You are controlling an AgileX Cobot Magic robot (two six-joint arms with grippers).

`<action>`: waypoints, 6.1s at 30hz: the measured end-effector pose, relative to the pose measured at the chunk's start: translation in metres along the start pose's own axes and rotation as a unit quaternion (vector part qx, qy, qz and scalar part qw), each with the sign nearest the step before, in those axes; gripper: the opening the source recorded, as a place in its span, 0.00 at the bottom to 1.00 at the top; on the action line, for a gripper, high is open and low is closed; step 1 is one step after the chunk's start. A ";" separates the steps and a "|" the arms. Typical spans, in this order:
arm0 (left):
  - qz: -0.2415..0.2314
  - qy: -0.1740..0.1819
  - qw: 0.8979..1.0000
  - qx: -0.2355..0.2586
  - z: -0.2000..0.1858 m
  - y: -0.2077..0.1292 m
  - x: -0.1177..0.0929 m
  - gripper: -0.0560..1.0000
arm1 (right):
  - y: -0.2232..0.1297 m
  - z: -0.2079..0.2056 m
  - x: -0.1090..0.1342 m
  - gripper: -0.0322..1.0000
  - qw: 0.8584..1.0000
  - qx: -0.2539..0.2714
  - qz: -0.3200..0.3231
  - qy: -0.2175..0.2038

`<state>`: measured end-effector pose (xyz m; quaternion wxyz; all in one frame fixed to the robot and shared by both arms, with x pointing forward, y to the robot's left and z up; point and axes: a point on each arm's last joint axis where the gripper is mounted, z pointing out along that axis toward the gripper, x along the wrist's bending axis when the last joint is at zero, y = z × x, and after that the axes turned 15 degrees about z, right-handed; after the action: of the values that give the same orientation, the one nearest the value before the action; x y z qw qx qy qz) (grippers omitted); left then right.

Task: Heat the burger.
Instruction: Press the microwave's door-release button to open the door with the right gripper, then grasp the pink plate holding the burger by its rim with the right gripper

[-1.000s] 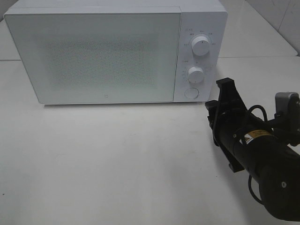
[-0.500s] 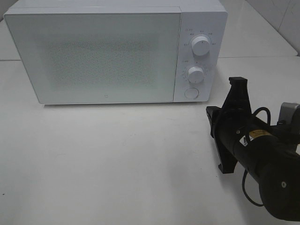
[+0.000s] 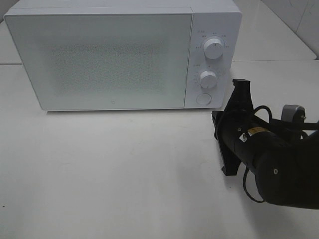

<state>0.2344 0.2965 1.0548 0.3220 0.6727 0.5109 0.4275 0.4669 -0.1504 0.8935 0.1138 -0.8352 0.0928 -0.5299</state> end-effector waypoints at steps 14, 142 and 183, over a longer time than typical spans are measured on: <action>0.000 0.000 1.000 0.000 0.000 0.000 0.000 0.97 | -0.003 0.052 0.008 0.04 1.000 0.002 0.006 -0.009; 0.000 0.000 1.000 0.000 0.000 0.000 0.000 0.97 | -0.010 0.001 0.040 0.04 0.875 0.157 -0.419 -0.188; 0.000 0.000 1.000 0.000 0.000 0.000 0.000 0.97 | -0.051 -0.016 0.108 0.14 -0.088 0.447 -0.890 -0.007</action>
<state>0.2344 0.2965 1.0548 0.3220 0.6727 0.5109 0.4275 0.4993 -0.1324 1.0080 0.1079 -0.0377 0.9893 0.0905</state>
